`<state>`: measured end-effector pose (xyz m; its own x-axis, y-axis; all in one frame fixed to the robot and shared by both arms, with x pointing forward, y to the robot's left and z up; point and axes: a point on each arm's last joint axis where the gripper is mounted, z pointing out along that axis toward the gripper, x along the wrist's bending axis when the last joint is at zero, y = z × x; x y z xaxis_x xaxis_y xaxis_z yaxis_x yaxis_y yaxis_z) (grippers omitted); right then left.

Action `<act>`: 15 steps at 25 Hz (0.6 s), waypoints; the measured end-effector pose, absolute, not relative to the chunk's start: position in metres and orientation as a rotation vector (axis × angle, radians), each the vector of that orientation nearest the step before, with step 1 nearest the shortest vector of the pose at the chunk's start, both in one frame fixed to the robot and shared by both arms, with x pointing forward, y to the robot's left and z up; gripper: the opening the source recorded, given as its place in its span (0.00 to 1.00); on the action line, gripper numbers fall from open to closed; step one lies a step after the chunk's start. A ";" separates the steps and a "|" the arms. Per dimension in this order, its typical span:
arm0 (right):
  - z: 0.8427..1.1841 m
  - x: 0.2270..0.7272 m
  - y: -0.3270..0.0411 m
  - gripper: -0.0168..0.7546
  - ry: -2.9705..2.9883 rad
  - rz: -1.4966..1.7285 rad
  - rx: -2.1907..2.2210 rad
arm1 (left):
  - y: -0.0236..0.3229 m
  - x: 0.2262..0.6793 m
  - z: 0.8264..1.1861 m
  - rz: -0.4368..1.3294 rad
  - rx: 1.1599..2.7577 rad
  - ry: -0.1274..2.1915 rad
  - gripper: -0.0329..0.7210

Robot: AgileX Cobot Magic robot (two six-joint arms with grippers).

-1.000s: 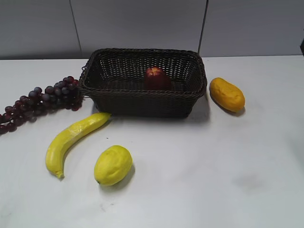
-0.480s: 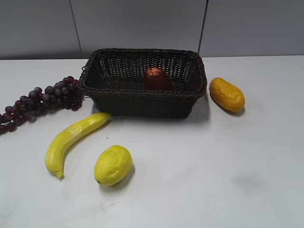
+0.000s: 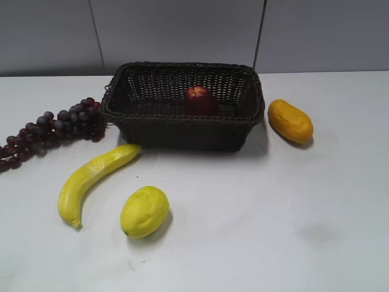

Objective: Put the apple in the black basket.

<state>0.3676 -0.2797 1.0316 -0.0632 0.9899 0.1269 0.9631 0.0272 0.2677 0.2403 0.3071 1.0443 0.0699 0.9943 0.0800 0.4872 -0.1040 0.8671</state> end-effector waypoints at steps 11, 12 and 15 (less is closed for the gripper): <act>1.021 0.332 -0.282 0.78 2.097 0.569 1.998 | 0.307 0.240 1.044 0.956 1.676 1.491 0.31; 1.023 0.329 -0.282 0.78 2.086 0.587 1.986 | 0.307 0.240 1.044 0.956 1.676 1.491 0.31; 1.028 0.322 -0.283 0.78 2.050 0.643 1.945 | 0.307 0.240 1.044 0.956 1.676 1.491 0.31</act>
